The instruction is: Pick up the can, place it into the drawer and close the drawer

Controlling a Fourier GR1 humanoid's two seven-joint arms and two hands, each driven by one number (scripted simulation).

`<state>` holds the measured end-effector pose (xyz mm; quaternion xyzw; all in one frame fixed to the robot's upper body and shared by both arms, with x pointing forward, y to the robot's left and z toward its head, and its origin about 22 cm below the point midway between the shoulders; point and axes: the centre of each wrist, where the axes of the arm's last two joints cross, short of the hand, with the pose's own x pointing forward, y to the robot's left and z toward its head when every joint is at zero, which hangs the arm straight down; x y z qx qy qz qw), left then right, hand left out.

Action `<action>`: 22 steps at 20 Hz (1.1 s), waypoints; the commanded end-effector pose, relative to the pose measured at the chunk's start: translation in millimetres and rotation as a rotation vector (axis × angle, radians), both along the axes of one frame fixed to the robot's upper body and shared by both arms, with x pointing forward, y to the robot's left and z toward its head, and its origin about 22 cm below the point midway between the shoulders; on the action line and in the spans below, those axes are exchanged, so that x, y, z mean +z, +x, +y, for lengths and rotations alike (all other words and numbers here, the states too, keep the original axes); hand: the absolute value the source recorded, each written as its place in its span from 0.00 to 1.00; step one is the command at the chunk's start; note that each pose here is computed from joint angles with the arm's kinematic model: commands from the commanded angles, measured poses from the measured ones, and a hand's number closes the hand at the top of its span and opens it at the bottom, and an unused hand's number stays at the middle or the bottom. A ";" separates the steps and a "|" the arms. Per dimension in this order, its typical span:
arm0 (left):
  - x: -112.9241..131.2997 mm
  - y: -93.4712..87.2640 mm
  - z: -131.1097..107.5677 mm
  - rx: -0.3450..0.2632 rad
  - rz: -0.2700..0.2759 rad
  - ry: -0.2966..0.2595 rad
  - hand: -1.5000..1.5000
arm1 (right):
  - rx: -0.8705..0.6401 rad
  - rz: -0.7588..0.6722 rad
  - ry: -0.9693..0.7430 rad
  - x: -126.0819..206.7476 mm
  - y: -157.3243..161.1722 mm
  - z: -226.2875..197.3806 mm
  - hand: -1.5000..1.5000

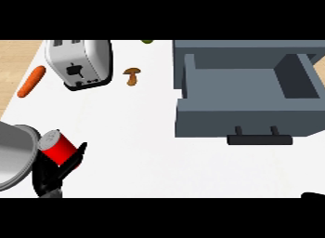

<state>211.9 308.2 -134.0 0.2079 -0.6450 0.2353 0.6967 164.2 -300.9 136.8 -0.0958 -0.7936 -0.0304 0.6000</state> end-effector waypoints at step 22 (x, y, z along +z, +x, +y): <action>54.3 132.2 -100.3 -0.631 -0.159 -0.062 1.00 | -0.029 -0.031 -0.018 6.0 2.0 -0.9 0.00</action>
